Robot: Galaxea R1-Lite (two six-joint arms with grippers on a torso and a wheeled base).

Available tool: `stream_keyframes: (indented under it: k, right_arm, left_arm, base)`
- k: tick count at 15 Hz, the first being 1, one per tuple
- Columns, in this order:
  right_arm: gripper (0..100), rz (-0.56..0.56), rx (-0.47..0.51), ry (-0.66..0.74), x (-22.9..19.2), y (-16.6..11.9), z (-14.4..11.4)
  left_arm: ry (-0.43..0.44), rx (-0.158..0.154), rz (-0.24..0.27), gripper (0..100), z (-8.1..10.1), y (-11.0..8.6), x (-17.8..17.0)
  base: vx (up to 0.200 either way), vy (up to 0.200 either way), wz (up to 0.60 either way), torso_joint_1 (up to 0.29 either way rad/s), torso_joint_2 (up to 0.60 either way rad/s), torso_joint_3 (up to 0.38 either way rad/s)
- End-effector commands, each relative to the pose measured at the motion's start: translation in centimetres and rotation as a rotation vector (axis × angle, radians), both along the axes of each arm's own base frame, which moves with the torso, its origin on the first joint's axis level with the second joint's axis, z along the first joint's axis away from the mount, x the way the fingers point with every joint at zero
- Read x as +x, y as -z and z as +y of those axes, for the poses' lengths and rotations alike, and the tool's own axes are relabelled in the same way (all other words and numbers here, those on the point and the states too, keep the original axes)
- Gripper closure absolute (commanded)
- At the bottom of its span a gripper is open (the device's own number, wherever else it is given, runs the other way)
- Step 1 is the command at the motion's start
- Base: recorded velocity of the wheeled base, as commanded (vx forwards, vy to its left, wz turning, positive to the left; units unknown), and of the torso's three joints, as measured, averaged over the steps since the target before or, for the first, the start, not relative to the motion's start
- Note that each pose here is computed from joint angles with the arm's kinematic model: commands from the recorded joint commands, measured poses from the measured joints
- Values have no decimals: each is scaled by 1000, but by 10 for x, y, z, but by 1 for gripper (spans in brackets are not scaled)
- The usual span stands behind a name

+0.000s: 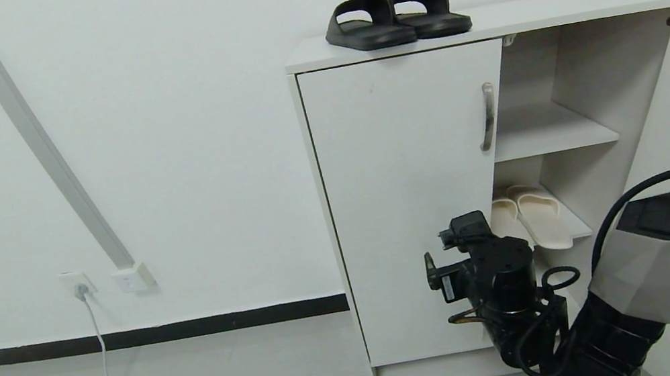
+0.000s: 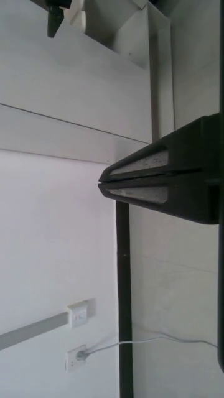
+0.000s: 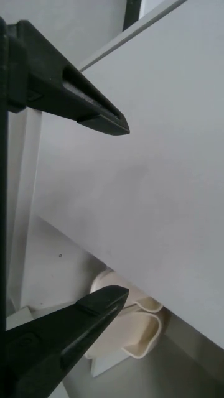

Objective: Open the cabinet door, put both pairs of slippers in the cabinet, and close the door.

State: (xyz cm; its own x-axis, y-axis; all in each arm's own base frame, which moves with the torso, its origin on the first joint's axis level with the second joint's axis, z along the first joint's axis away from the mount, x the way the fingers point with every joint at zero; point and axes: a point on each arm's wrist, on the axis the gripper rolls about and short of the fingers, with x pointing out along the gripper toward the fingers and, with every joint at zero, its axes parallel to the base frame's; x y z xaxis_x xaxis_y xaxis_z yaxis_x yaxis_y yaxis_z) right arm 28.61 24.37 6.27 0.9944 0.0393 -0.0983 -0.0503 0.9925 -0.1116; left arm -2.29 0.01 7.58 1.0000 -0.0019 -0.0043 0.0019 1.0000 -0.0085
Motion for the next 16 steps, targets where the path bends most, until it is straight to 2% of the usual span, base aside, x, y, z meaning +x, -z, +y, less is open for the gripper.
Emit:
stream_keyframes:
  k: [1, 7, 16]
  right_arm:
    - [0, -4, -3, -3, -1, -1, 1]
    - [0, -21, 11, -17, -5, -10, 3]
    - [0, -22, 12, -15, -5, -11, 3]
  left_arm:
    - [0, -1, 2, 100, 0, 0, 0]
    - [1, -1, 2, 100, 0, 0, 0]
    - [1, -1, 2, 100, 0, 0, 0]
  base:
    - [0, 0, 0, 7, -85, -212]
    - [0, 0, 0, 45, -400, -339]
    - [0, 0, 0, 137, -471, -335]
